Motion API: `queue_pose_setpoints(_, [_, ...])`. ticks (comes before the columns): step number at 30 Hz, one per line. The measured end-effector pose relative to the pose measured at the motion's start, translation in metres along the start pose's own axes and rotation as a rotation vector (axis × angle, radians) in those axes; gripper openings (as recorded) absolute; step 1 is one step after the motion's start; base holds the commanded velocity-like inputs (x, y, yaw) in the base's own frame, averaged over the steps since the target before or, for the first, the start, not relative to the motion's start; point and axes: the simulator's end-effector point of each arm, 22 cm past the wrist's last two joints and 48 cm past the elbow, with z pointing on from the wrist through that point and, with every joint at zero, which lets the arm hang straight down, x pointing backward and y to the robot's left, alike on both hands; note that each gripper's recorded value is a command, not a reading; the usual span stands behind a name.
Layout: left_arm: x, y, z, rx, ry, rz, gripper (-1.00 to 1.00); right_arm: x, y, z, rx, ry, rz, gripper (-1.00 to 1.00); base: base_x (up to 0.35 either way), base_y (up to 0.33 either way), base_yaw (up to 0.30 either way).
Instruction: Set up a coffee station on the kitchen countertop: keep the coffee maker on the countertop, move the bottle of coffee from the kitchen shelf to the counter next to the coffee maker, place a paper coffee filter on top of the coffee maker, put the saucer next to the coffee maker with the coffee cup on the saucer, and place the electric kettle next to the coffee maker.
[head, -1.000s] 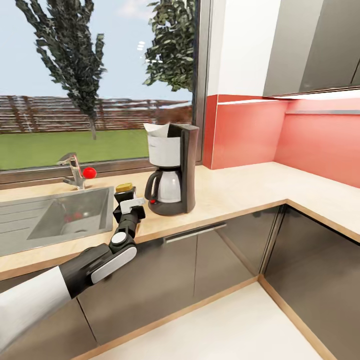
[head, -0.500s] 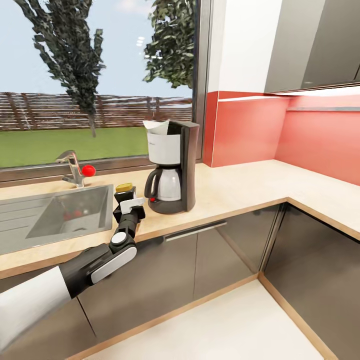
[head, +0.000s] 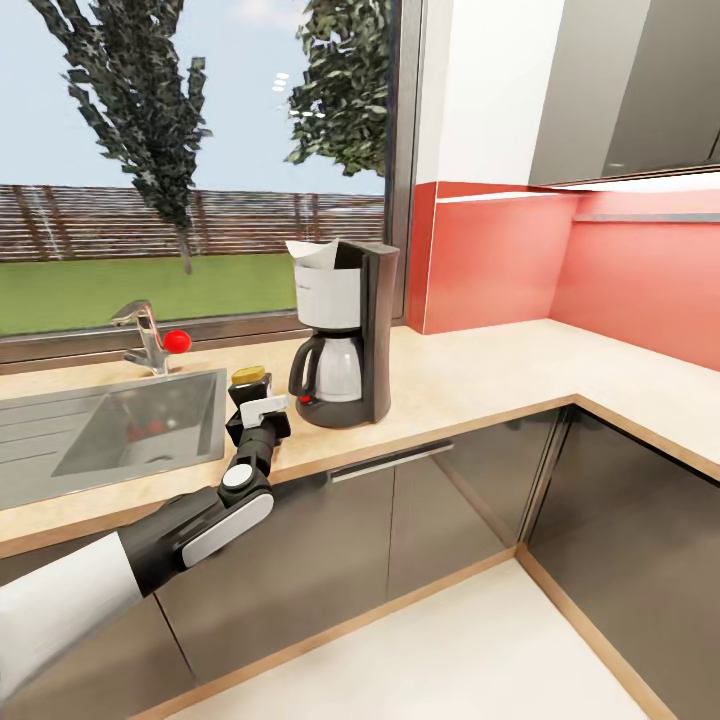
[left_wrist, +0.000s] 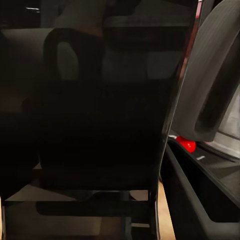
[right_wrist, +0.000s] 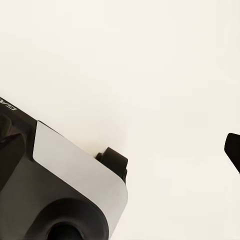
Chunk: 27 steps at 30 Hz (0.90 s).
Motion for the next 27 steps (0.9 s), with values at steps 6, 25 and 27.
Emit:
queue_pose_setpoints(6, [0.002,0.000,0.001,0.000,0.004,0.000,-1.00,0.001,0.001,0.000,-0.001,0.003,0.001,1.00,0.000,0.000,0.000])
queue_pose_setpoints(25, [0.017,0.000,0.004,0.001,0.023,0.008,-1.00,0.009,0.005,0.002,-0.012,0.022,0.005,1.00,0.000,0.000,0.000])
queue_pose_setpoints(27, [0.018,0.000,0.005,0.002,0.021,0.012,-1.00,0.010,0.005,0.002,-0.014,0.024,0.006,1.00,0.000,0.000,0.000])
